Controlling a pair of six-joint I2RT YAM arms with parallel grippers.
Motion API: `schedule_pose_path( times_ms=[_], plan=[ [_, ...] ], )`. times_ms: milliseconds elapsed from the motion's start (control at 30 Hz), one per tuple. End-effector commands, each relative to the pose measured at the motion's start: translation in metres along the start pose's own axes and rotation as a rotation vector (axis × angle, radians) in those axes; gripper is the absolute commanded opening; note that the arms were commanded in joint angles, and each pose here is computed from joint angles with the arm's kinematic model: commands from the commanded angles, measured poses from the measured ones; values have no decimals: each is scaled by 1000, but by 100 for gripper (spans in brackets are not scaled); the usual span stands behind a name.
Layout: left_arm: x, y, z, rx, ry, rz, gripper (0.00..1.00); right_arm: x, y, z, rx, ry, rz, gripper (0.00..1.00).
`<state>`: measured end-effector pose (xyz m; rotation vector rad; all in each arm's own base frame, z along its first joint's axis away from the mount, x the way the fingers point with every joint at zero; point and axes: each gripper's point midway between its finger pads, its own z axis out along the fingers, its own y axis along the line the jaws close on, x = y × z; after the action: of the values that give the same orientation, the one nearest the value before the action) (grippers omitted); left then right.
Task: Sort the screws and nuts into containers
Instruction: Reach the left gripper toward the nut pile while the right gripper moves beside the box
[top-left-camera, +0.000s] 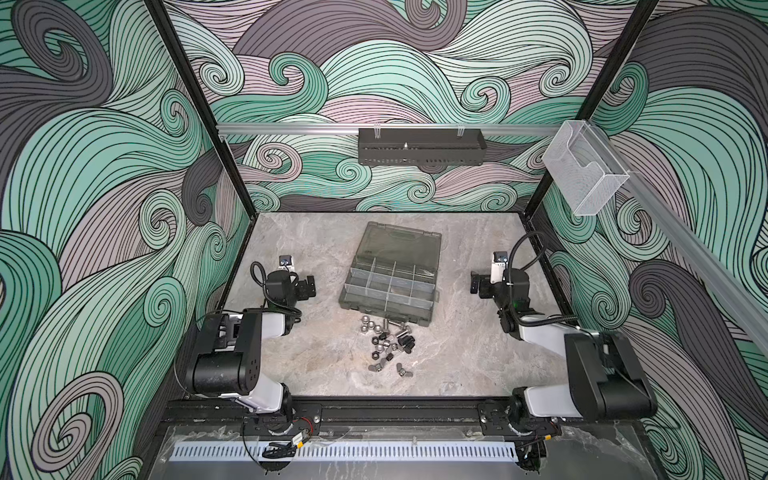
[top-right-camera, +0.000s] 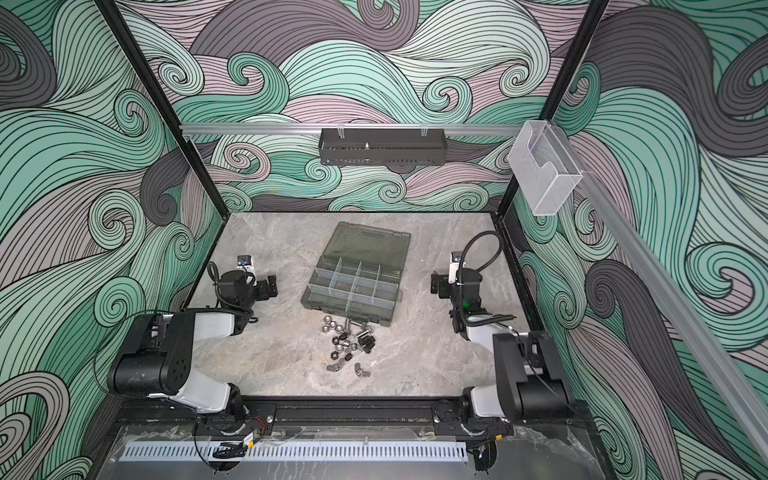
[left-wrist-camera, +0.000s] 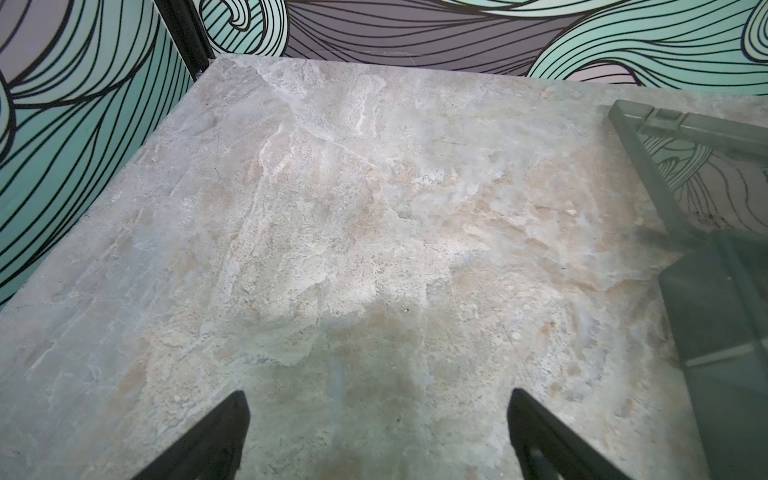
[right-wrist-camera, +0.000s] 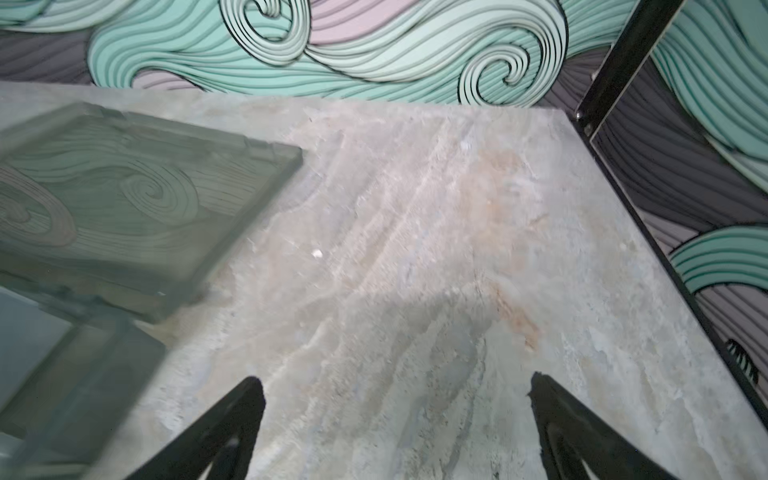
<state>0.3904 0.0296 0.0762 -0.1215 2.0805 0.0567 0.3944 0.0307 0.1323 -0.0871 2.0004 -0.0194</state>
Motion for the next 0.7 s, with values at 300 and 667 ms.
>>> schedule_pose_path(
  times_ms=[300, 667],
  plan=[
    [-33, -19, -73, 30, 319, -289, 99, -8, 65, -88, -279, 269, 115, 99],
    [-4, -69, -150, 253, 406, -310, 99, 29, 102, -138, -392, 460, 196, 99]
  ],
)
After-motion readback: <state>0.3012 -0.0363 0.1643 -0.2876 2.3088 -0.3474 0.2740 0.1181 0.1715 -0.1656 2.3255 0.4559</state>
